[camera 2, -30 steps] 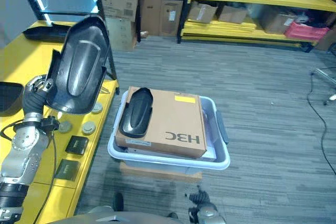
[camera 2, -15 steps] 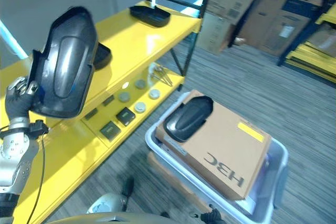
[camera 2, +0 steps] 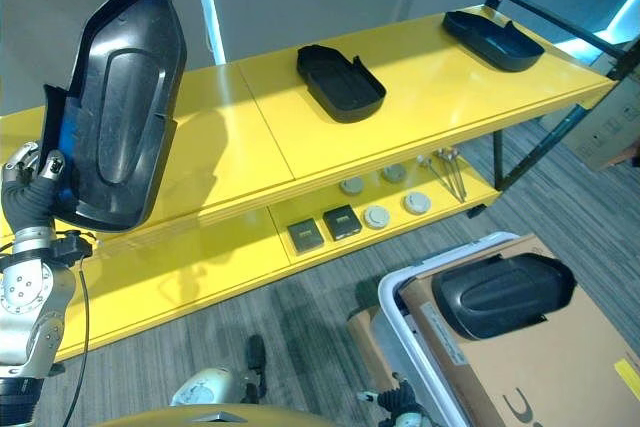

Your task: Move parts from the plastic box to the shelf.

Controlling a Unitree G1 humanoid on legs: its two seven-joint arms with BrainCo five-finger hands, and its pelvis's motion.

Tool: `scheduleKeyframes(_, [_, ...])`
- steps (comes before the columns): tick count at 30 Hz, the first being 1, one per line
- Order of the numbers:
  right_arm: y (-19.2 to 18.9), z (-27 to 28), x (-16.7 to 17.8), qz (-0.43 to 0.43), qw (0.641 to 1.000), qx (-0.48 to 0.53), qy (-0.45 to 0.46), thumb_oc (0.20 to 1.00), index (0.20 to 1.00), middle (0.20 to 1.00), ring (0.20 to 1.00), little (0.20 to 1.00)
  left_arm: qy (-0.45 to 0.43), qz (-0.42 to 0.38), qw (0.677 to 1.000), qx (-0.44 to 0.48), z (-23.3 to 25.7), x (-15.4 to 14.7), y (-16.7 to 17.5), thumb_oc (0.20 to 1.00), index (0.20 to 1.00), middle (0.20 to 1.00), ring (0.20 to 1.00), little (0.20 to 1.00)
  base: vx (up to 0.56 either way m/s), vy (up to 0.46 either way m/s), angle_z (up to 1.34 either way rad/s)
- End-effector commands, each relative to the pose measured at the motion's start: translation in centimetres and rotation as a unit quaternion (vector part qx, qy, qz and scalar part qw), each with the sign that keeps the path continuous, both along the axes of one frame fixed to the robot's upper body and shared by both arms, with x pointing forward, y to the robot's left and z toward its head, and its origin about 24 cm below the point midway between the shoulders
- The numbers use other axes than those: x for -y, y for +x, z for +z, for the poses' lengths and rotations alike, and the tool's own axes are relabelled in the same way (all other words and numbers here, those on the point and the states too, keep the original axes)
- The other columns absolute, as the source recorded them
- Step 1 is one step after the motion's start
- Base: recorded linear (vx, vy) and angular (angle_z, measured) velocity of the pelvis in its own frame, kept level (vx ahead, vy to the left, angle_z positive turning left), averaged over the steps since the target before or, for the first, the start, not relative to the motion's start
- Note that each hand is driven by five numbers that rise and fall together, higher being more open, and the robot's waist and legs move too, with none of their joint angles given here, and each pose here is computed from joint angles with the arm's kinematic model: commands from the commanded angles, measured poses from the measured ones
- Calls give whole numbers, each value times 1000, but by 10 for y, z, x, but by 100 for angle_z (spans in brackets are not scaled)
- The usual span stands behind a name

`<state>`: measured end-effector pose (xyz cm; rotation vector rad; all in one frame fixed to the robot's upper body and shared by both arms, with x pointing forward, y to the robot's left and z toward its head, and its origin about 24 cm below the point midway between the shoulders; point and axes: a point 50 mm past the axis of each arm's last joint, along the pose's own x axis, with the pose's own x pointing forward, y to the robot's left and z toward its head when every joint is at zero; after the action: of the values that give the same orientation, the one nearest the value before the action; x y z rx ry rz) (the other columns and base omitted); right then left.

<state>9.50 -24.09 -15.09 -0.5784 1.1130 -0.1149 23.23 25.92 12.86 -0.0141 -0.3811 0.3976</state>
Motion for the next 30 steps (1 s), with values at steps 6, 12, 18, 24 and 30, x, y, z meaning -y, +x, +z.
scheduleKeyframes(6, [-19, -5, -7, -64, 998, 3, 27, 1000, 1000, 1000, 1000, 1000, 58, 29, 995, 71, 38, -6, 20, 200, 200, 200, 200, 200, 180, 169, 46])
scheduleKeyframes(12, [-16, -4, 0, -73, 997, 6, 29, 1000, 1000, 1000, 1000, 1000, 49, 30, 997, 49, 31, 5, 29, 200, 200, 200, 200, 200, 307, -470, 99])
scheduleKeyframes(18, [-14, 2, 16, -100, 995, 9, 16, 1000, 1000, 1000, 1000, 1000, 17, 30, 999, 1, 16, 26, 39, 200, 200, 200, 200, 200, 147, -233, 28])
scheduleKeyframes(24, [-16, 6, 24, -115, 993, 15, 12, 1000, 1000, 1000, 1000, 1000, 27, 41, 998, -40, 1, 39, 57, 200, 200, 200, 200, 200, 83, -64, 32])
scheduleKeyframes(30, [-18, 3, 15, -74, 997, -3, 24, 1000, 1000, 1000, 1000, 1000, 41, 96, 989, -104, -16, 34, 69, 200, 200, 200, 200, 200, 81, 8, -12])
